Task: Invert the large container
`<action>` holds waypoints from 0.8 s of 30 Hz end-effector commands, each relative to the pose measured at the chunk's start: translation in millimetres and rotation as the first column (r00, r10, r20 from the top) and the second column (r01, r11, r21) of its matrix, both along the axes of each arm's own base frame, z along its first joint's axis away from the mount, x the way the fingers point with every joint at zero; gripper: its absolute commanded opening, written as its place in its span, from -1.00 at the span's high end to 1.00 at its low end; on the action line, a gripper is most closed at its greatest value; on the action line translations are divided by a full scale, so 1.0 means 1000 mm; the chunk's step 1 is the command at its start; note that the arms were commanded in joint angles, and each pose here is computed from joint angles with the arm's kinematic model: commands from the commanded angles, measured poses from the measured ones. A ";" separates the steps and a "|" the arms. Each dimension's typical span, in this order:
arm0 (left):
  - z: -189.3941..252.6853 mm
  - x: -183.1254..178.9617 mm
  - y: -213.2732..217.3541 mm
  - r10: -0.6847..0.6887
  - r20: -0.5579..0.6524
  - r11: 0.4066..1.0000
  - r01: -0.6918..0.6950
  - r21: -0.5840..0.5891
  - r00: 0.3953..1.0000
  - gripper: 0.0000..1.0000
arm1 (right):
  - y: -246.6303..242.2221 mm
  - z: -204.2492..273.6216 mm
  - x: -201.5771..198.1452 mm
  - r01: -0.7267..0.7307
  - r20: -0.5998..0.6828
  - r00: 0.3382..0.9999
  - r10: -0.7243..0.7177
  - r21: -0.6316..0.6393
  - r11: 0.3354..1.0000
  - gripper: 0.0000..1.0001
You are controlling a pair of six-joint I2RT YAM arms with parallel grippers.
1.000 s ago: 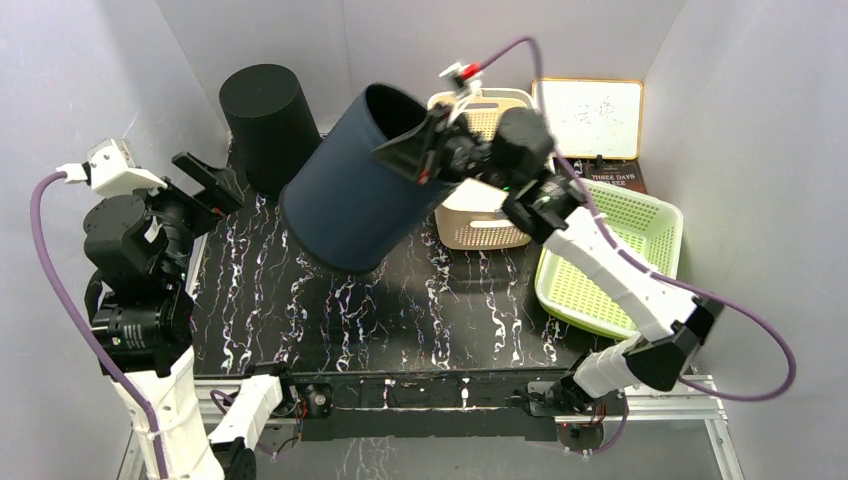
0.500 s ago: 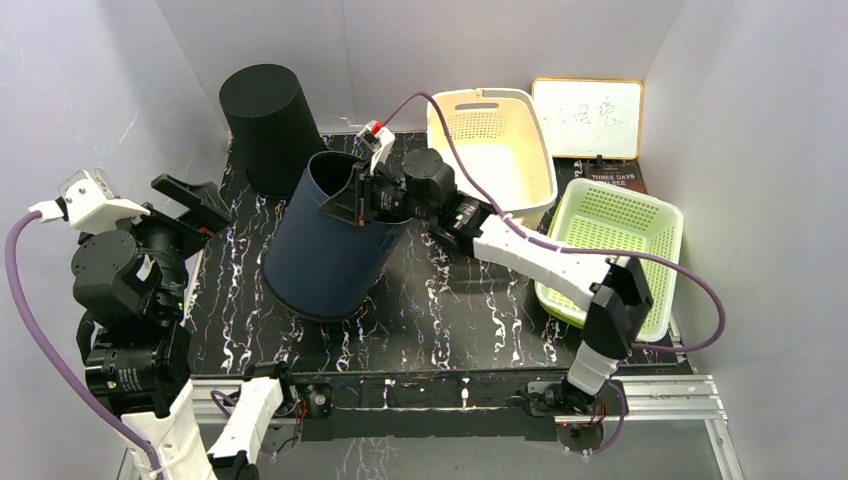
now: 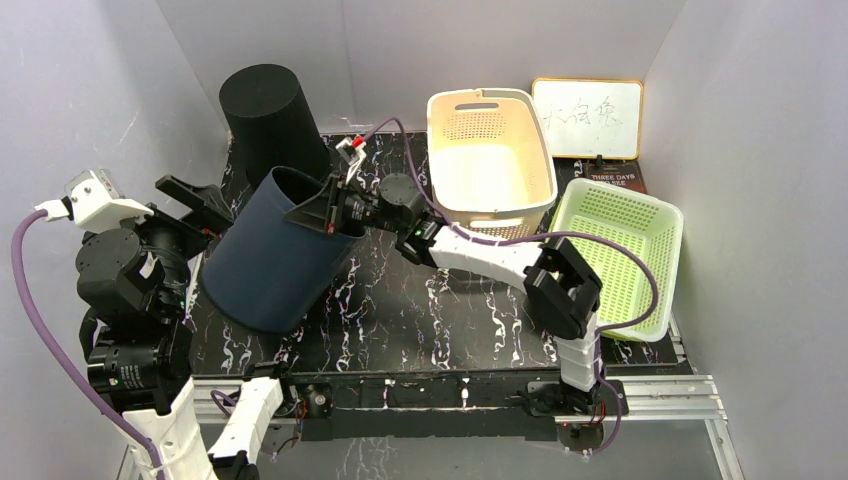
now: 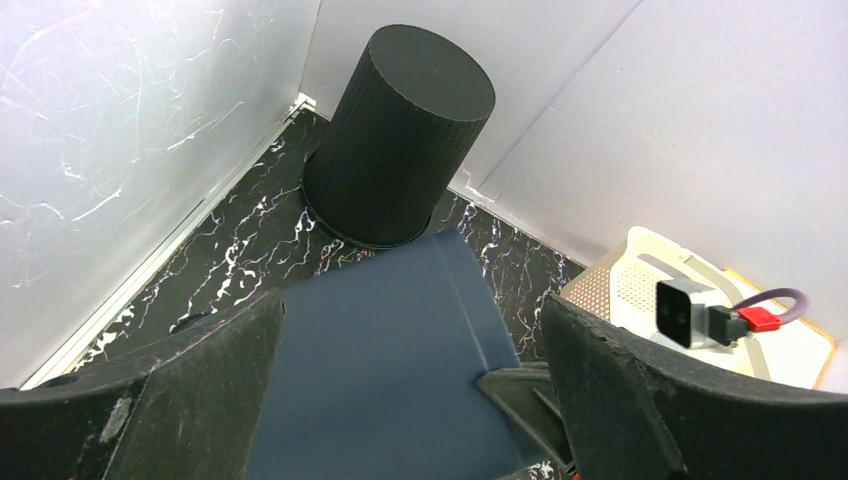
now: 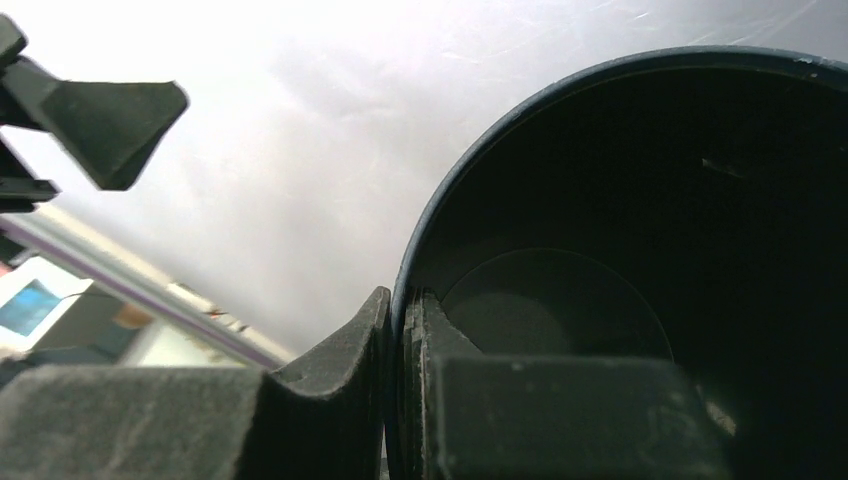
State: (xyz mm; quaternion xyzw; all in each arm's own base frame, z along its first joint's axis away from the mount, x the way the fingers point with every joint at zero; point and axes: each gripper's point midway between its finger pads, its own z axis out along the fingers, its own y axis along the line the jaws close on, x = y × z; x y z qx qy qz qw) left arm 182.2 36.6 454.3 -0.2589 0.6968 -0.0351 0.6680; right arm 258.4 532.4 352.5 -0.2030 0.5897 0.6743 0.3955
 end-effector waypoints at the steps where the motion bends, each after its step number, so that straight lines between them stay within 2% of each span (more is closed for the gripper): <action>1: 0.004 0.001 0.002 0.002 -0.003 1.000 -0.002 0.019 1.000 -0.97 | -0.036 0.134 -0.049 -0.167 0.181 0.979 0.093 0.452 0.876 1.00; 7: 0.000 0.003 0.001 -0.003 -0.017 1.000 0.003 0.023 1.000 -0.97 | -0.021 0.084 -0.027 -0.150 0.061 0.989 0.137 0.455 0.878 1.00; 14: 0.001 0.002 0.002 -0.002 -0.019 0.999 0.003 0.032 1.000 -0.97 | -0.054 0.036 0.004 -0.128 -0.082 0.975 0.207 0.554 0.823 1.00; 20: 0.001 0.004 0.000 -0.009 -0.015 1.000 0.009 0.026 1.000 -0.97 | -0.063 0.004 0.024 -0.082 -0.158 0.967 0.199 0.547 0.833 1.00; 24: -0.002 0.008 0.000 -0.014 -0.021 1.000 0.014 0.020 1.000 -0.97 | -0.050 -0.030 0.033 -0.085 -0.234 0.940 0.247 0.541 0.837 1.00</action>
